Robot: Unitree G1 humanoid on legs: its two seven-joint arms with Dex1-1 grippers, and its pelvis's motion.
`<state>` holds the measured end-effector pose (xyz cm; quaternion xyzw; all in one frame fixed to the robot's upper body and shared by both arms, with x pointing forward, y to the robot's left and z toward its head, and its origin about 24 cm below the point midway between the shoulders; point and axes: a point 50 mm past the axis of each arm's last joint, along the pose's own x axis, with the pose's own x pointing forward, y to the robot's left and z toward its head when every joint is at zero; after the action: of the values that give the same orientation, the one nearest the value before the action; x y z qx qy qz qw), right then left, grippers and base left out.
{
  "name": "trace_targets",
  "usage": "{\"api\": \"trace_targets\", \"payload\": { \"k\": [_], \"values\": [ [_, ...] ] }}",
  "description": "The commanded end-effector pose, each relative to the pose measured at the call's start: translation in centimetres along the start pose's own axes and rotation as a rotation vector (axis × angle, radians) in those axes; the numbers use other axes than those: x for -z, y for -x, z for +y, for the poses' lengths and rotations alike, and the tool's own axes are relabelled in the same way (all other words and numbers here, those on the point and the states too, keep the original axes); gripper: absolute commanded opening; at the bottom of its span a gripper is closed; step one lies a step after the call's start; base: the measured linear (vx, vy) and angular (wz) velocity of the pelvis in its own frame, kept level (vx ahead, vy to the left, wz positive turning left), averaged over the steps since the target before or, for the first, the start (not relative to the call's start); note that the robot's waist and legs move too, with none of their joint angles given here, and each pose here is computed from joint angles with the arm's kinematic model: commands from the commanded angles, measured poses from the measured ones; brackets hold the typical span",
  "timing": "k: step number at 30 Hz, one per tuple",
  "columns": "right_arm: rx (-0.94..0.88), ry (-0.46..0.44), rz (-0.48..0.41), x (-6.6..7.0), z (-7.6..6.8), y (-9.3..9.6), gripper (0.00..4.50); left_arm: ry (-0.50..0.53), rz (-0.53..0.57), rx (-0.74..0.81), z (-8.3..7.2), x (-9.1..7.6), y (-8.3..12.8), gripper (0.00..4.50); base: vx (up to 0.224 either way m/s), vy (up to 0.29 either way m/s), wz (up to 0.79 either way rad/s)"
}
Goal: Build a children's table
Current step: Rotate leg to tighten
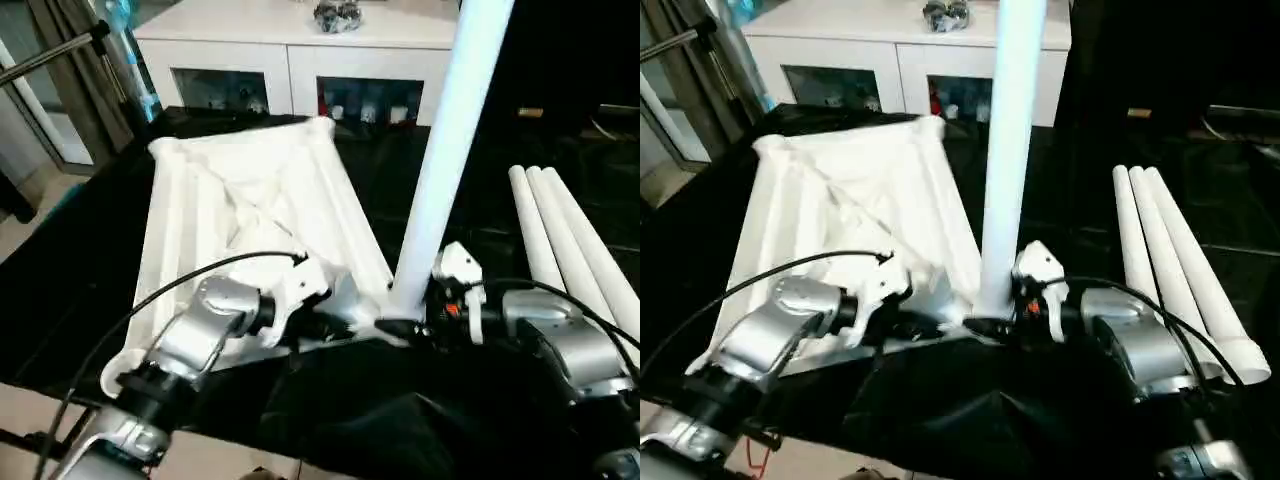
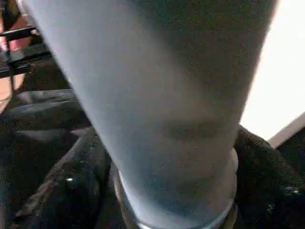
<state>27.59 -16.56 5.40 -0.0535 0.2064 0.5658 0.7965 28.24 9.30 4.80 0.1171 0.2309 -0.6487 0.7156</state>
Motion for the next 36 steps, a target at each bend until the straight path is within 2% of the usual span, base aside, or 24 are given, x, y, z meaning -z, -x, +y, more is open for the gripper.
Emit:
{"api": "trace_targets", "payload": {
  "k": [1, 6, 10, 14, 16, 20, 23, 25, 30, 31, 32, 36],
  "values": [
    [-0.093, 0.014, 0.016, -0.1, 1.2, -1.4, 3.32, -0.058, -0.067, 0.115, -1.2, -1.9, -1.1, 0.0, 0.0, 0.0, 0.0],
    [-0.101, -0.003, 0.018, 0.1, 1.7, -1.8, 2.89, -0.058, -0.064, 0.109, -1.1, -1.8, -1.1, 0.0, 0.0, 0.0, 0.0],
    [-0.037, -0.027, 0.007, 0.6, 1.6, -2.7, 2.78, -0.051, -0.068, 0.034, -0.6, -1.8, -1.5, 0.0, 0.0, 0.0, 0.0],
    [0.29, -0.095, 0.02, 1.8, -0.8, -4.2, 2.76, -0.005, -0.108, -0.125, 0.9, -2.6, -2.6, 0.0, 0.0, 0.0, 0.0],
    [0.332, -0.108, 0.02, 1.9, -1.0, -4.4, 2.75, 0.001, -0.113, -0.149, 1.1, -2.7, -2.8, 0.0, 0.0, 0.0, 0.0],
    [0.534, -0.205, 0.018, 2.0, -2.2, -6.6, 2.74, 0.051, -0.141, -0.321, 2.5, -3.7, -4.3, 0.0, 0.0, 0.0, 0.0],
    [0.568, -0.216, 0.022, 1.9, -2.3, -7.0, 2.73, 0.062, -0.145, -0.347, 2.7, -3.8, -4.5, 0.0, 0.0, 0.0, 0.0],
    [0.619, -0.21, 0.014, 1.4, -2.5, -8.1, 2.73, 0.077, -0.156, -0.39, 3.0, -4.2, -5.0, 0.0, 0.0, 0.0, 0.0],
    [0.667, -0.211, -0.006, 0.7, -2.9, -8.9, 2.73, 0.077, -0.176, -0.416, 3.2, -4.9, -5.4, 0.0, 0.0, 0.0, 0.0],
    [0.664, -0.202, -0.028, 0.2, -3.2, -8.8, 3.29, 0.06, -0.188, -0.394, 3.1, -5.2, -5.4, 0.0, 0.0, 0.0, 0.0],
    [0.664, -0.202, -0.028, 0.2, -3.2, -8.8, 3.43, 0.06, -0.188, -0.394, 3.1, -5.2, -5.4, 0.0, 0.0, 0.0, 0.0],
    [0.542, -0.124, -0.089, -1.2, -3.3, -7.6, 3.43, 0.003, -0.204, -0.278, 2.3, -5.2, -4.7, 0.0, 0.0, 0.0, 0.0]
  ]
}}
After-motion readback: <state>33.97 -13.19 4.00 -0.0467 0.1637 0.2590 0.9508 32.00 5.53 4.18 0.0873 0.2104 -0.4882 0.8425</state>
